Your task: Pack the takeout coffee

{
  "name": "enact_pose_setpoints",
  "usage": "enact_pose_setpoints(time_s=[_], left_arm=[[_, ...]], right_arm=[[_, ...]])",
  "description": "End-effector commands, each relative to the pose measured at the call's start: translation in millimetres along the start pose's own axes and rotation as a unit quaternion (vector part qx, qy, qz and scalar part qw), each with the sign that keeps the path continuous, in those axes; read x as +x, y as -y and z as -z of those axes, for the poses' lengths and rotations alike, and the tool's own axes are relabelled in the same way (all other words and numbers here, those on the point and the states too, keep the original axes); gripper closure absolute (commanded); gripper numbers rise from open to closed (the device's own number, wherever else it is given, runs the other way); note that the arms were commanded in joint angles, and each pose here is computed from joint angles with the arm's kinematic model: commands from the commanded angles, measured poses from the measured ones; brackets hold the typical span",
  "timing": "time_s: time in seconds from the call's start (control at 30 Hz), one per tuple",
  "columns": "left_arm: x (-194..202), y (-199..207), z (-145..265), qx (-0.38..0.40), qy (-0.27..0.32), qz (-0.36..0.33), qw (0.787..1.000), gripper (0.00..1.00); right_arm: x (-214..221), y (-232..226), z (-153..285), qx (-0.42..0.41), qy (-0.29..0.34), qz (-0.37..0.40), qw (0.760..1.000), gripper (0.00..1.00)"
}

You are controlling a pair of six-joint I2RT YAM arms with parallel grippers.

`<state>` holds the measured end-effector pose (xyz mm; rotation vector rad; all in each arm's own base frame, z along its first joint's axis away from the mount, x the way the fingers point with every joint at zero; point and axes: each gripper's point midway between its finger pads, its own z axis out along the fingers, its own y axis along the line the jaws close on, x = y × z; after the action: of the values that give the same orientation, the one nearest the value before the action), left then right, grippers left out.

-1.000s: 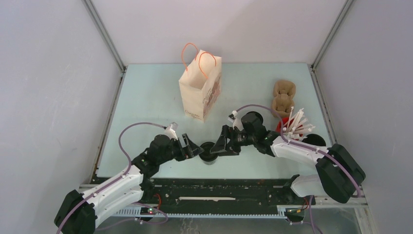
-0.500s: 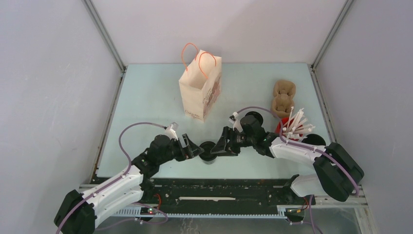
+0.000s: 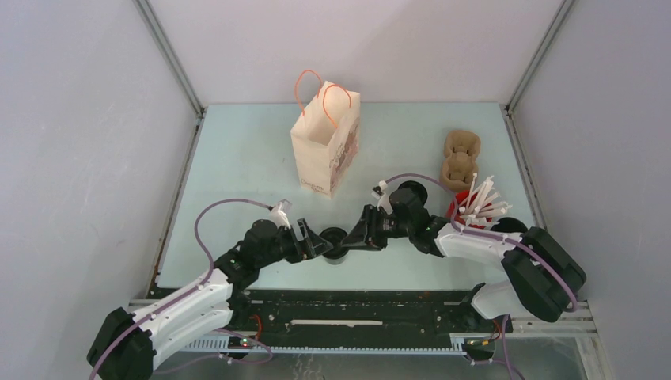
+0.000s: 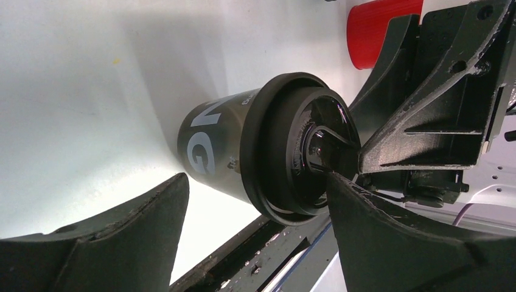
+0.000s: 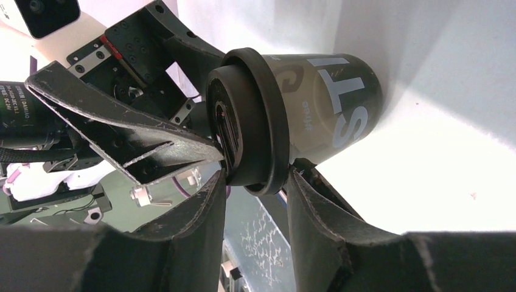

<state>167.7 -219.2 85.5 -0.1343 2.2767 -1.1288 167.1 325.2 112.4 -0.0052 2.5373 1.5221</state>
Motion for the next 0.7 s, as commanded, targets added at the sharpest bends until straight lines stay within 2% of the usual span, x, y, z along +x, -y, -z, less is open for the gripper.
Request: enact_pose_setpoints(time_s=[0.0, 0.23, 0.4, 0.67], left_arm=[[0, -12, 0, -0.031, 0.006, -0.006, 0.999, 0.13], [4, -31, 1, -0.061, 0.013, -0.002, 0.998, 0.16], [11, -46, 2, -0.080, 0.015, 0.011, 0.997, 0.24], [25, -67, 1, -0.088, 0.019, 0.029, 0.996, 0.35]], right_arm=[[4, 14, -9, 0.015, 0.001, -0.003, 1.000, 0.60], [9, 38, -16, 0.026, -0.006, -0.024, 0.999, 0.67], [14, 56, -20, 0.040, -0.011, -0.025, 0.999, 0.71], [21, 56, -27, 0.021, 0.015, 0.067, 0.997, 0.73]])
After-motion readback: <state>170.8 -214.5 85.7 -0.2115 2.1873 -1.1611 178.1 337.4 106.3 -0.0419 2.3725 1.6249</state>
